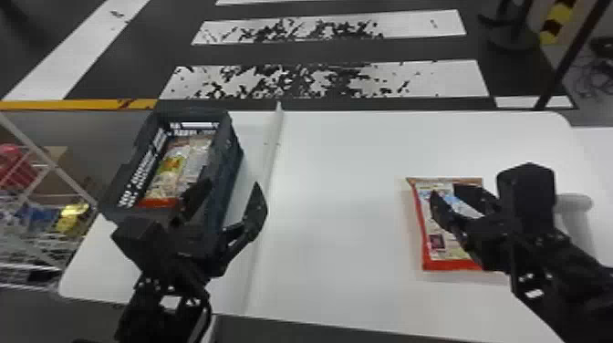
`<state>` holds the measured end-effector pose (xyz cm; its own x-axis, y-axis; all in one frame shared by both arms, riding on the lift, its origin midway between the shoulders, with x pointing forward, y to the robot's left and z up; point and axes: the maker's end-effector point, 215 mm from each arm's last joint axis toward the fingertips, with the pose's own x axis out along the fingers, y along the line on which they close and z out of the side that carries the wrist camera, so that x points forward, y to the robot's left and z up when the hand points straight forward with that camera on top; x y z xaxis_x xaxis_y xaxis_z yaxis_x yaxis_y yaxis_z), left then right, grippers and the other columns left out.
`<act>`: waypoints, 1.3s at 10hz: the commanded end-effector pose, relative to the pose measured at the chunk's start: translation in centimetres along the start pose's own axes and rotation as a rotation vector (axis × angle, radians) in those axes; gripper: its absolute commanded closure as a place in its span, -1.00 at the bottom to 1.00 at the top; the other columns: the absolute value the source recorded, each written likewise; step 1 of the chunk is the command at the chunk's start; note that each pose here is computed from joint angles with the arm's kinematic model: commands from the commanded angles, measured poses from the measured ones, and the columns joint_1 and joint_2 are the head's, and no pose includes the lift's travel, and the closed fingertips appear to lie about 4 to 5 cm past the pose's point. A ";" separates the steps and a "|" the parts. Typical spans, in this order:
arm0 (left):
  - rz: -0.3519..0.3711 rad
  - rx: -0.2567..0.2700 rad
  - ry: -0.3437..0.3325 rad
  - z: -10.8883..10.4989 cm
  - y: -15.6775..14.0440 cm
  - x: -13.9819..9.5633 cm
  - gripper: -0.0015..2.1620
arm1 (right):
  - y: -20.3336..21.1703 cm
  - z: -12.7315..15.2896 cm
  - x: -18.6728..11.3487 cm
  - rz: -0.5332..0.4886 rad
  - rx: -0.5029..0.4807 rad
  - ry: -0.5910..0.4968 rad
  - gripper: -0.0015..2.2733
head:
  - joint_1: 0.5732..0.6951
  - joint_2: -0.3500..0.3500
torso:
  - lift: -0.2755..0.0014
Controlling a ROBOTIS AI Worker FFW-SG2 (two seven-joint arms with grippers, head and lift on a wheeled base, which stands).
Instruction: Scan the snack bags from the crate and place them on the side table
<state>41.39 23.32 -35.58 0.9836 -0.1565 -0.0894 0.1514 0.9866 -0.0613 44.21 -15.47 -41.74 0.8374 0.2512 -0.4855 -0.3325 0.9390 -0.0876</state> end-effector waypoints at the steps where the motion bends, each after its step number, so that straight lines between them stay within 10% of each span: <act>1: 0.001 -0.002 -0.004 0.0 0.1 0.1 -0.91 | -2.3 -0.4 -1.0 -0.040 0.023 0.021 -0.93 | 1.00 0.32 | 0.40; 13: 0.001 -0.012 0.004 -1.1 0.6 2.2 -0.91 | -21.2 -11.9 -2.3 -0.303 0.144 0.310 -0.94 | 1.00 -0.49 | 0.40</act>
<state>43.40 23.60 -36.78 0.9835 -0.1553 -0.0924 0.1490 0.9862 -0.0717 44.04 -38.24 -48.76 0.7172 -0.0954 -0.6903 -0.0141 0.9884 -0.1513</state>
